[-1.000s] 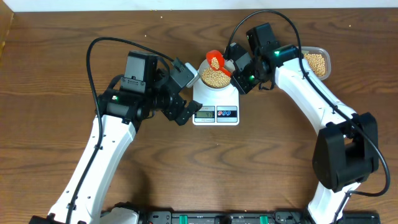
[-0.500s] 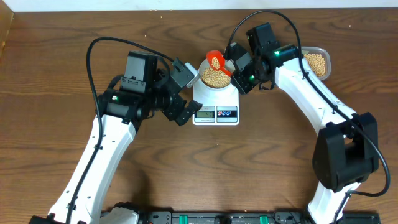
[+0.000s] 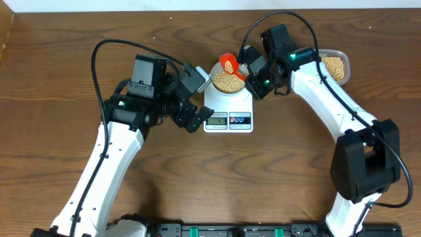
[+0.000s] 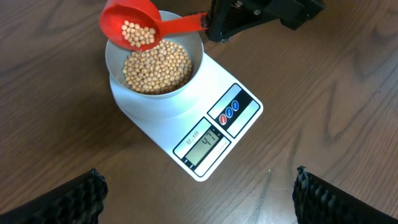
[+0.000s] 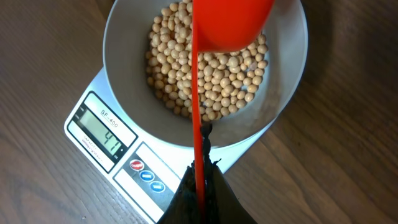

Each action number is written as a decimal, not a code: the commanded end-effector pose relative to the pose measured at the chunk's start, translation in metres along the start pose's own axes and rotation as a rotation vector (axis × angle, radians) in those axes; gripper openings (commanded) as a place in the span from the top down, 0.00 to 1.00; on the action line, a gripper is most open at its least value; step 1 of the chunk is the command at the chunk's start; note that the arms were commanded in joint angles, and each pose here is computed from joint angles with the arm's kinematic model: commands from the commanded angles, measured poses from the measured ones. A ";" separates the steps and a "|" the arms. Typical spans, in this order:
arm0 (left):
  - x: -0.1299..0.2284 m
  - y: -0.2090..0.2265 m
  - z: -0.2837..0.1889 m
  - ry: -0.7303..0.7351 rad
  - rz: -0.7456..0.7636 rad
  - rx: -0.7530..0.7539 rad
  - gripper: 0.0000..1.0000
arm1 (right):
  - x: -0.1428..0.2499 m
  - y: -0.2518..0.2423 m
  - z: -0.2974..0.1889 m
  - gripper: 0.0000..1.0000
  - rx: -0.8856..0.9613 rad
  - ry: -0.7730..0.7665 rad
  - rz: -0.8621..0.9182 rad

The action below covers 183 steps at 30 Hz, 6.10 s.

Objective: Scoop item into bowl and weigh 50g on scale

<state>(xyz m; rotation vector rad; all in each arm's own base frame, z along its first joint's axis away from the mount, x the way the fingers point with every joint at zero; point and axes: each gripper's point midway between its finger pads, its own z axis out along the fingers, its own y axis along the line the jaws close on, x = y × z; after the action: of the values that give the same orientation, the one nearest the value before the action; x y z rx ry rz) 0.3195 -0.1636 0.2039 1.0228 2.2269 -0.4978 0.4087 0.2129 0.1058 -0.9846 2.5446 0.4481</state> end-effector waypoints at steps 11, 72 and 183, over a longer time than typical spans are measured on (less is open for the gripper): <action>0.001 -0.003 0.001 -0.001 0.004 0.014 0.02 | -0.004 -0.004 -0.011 0.99 0.050 -0.012 -0.062; 0.001 -0.003 0.001 -0.001 0.004 0.014 0.02 | -0.005 -0.005 -0.011 0.99 0.055 -0.014 -0.085; 0.001 -0.003 0.001 -0.001 0.004 0.014 0.02 | 0.017 -0.001 -0.011 0.99 0.041 0.071 -0.042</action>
<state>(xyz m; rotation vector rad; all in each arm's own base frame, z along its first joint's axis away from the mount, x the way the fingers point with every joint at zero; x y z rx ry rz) 0.3195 -0.1636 0.2039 1.0228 2.2269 -0.4978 0.3968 0.1986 0.0970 -1.0690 2.5937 0.3650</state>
